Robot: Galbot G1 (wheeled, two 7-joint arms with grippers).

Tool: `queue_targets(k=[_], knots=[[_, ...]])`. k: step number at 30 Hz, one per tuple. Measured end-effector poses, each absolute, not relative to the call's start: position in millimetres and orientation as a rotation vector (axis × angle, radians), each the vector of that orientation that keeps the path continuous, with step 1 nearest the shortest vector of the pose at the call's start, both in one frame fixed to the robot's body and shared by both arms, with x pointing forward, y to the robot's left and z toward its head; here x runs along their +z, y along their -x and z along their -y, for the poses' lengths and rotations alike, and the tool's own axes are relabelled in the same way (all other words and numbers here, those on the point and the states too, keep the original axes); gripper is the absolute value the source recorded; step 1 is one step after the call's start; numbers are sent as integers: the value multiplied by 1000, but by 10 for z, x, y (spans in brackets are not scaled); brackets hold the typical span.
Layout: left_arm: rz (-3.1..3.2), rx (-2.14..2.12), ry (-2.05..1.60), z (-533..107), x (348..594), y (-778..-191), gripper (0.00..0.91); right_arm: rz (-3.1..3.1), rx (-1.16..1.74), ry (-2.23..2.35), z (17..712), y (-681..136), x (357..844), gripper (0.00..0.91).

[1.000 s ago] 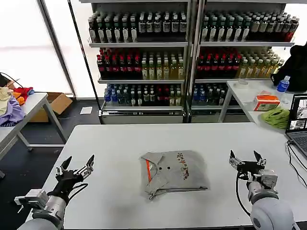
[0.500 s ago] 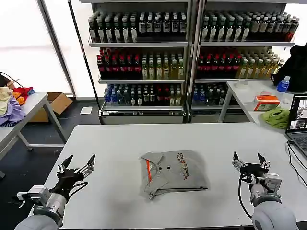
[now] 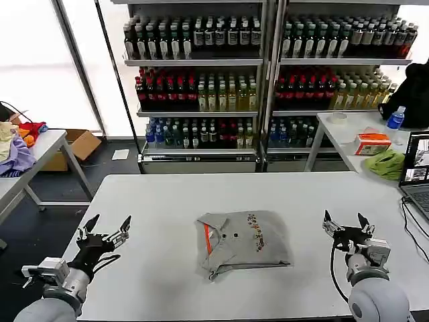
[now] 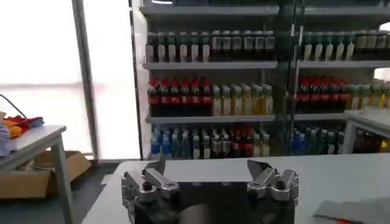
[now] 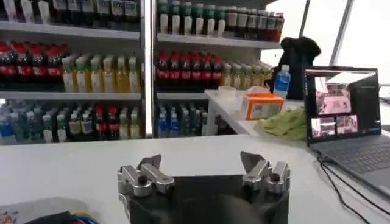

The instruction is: Fold and organize the clothes.

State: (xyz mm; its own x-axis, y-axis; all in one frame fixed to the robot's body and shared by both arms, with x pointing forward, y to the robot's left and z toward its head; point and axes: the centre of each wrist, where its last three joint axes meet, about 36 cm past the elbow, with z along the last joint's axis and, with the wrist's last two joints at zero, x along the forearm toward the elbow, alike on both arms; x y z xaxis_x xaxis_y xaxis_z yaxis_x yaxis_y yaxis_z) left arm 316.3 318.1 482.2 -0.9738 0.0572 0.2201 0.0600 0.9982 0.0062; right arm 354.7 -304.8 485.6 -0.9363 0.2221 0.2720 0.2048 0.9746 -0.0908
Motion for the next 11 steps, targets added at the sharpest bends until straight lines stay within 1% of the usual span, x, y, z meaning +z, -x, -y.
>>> queue_targets(k=[11], knots=[[2919,-31,110,-3172,4811,-3159,907,2834,109,315,3080,-3543,4871,907]])
